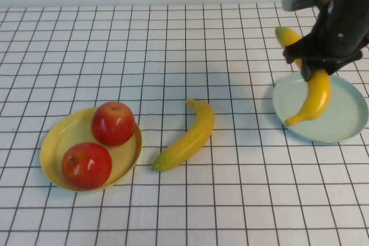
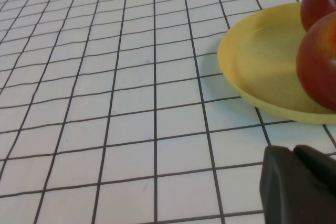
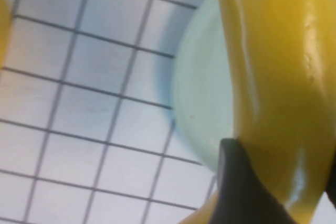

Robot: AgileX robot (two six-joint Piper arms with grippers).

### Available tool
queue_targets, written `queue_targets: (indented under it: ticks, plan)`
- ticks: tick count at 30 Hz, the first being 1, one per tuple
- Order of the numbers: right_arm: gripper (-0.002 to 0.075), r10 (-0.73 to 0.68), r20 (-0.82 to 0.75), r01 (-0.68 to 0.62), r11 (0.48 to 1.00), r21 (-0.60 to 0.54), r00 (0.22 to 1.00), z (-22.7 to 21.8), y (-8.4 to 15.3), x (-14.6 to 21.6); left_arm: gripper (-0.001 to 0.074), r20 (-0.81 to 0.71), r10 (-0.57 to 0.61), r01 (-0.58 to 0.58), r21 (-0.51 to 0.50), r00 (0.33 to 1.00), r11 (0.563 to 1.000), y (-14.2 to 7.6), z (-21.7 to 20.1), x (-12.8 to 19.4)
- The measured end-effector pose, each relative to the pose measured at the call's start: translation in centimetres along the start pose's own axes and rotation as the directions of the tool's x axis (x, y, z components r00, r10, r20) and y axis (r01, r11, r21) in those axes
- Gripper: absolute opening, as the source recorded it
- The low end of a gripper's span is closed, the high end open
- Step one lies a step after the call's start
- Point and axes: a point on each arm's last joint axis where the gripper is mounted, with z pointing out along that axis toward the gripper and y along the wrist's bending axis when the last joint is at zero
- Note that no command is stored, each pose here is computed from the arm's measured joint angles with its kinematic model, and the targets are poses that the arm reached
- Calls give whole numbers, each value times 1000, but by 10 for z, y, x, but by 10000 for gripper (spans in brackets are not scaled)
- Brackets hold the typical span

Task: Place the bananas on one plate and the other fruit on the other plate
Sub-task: Put another type of fruit in the right plate

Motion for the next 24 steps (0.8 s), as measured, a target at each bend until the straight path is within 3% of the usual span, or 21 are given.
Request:
queue_targets:
  ticks: [6, 11, 19, 24]
  plan:
    - [298, 56, -41, -54, 997, 46, 998, 15, -62, 0, -4, 0, 0, 0, 0, 1000, 1000, 0, 0, 0]
    - [298, 89, -133, -85, 996, 38, 987, 55, -91, 3, -3, 0, 0, 0, 0, 1000, 1000, 0, 0, 0]
    - [306, 89, -238, -96, 995, -18, 967, 107, -92, 6, -4, 0, 0, 0, 0, 1000, 1000, 0, 0, 0]
    - [469, 80, -210, -88, 996, -29, 974, 106, -88, 2, -3, 0, 0, 0, 0, 1000, 1000, 0, 0, 0]
